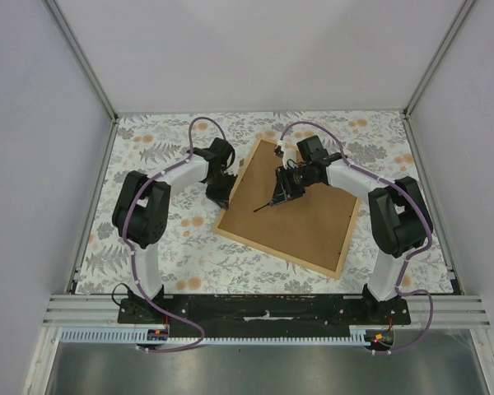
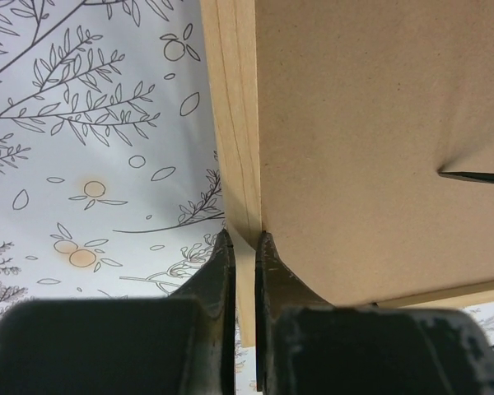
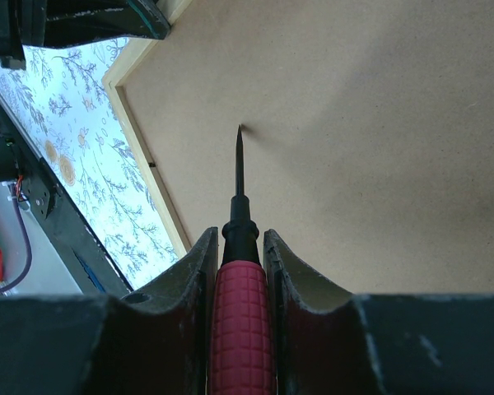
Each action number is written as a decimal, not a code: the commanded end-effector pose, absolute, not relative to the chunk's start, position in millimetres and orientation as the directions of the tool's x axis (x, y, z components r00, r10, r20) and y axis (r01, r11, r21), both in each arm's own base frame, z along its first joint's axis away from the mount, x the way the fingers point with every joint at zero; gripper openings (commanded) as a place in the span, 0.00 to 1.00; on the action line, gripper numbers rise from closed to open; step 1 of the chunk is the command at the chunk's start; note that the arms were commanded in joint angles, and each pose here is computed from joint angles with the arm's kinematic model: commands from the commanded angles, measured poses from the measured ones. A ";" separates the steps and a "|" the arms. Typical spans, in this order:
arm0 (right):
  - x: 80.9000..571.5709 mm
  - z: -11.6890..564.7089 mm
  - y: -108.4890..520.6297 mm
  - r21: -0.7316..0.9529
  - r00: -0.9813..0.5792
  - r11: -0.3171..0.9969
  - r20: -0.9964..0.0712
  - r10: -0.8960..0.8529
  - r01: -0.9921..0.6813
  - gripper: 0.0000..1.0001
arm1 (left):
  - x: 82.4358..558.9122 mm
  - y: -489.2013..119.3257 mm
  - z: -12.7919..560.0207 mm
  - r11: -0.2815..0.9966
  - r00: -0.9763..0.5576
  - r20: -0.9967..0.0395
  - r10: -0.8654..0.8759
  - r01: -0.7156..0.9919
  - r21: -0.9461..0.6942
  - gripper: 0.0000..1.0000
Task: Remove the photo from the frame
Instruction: Adjust the photo frame item on the photo frame.
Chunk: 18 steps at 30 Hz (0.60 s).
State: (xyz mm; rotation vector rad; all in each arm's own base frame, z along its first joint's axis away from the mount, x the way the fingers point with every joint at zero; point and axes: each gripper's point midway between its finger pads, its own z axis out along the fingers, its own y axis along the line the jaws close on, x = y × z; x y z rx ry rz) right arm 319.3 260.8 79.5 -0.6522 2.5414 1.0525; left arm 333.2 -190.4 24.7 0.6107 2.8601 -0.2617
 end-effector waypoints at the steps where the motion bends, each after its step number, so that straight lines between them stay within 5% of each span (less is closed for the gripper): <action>1: 320.5 73.9 261.5 0.574 -0.839 0.623 -0.454 -0.299 -0.532 0.00 | 353.9 -184.5 32.5 0.896 -0.897 -0.324 0.301 0.382 -0.226 0.02; 18: 317.1 78.0 267.5 0.614 -0.850 0.594 -0.438 -0.292 -0.521 0.00 | 347.8 -185.7 38.0 0.797 -0.934 -0.320 0.156 0.311 -0.518 0.02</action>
